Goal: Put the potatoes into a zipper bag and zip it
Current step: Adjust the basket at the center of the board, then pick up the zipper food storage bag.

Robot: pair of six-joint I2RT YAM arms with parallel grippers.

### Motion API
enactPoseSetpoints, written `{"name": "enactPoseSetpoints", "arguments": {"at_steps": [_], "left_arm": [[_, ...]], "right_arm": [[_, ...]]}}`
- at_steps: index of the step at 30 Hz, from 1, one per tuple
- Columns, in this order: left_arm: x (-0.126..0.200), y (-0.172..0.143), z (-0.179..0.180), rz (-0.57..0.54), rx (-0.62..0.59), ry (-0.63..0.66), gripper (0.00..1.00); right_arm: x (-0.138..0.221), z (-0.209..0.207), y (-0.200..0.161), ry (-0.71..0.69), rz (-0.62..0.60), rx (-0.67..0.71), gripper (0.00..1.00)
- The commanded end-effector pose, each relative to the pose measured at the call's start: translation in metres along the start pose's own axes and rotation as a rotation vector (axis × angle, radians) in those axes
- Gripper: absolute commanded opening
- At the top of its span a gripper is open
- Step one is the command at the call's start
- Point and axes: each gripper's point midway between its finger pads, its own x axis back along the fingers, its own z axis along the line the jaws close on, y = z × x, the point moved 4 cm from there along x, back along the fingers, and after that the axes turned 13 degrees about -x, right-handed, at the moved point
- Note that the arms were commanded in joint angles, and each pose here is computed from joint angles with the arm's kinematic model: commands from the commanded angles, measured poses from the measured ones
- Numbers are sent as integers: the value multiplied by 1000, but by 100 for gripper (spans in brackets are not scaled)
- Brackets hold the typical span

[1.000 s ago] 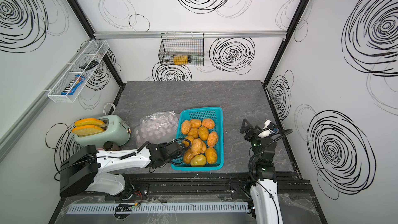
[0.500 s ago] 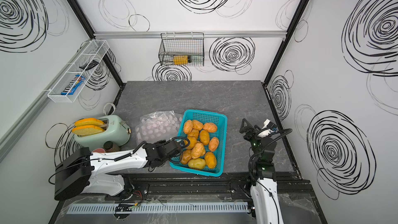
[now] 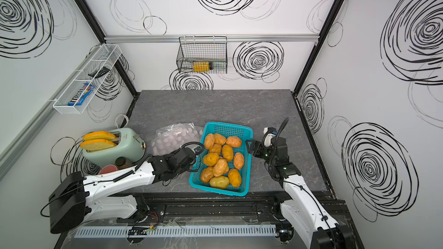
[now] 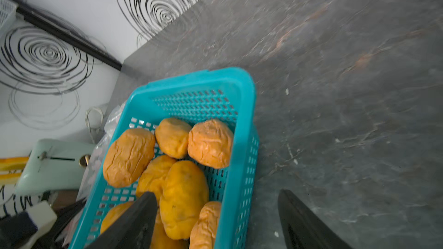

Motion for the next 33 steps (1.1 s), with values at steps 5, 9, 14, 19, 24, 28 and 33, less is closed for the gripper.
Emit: {"name": "enactPoseSetpoints", "arguments": {"at_steps": [5,9,14,19,24,28,33], "left_arm": [[5,9,11,-54,71,7,0],[6,9,13,-54,78,13,0],[7,7,14,-60,87,21,0],[9,8,15,-77,97,18,0],[8,7,12,-76,87,16,0],[9,7,12,-79,89,22,0],[10,8,15,-102,110,31,0]], "right_arm": [[-7,-14,-27,-125,38,54,50],[-16,-13,-18,-173,18,72,25],[-30,-14,26,-314,-53,133,9],[-51,-26,70,-351,-43,88,0],[-82,-43,102,-363,35,7,0],[-106,-54,101,-372,117,24,0],[-109,-53,107,-375,110,29,12]]}}
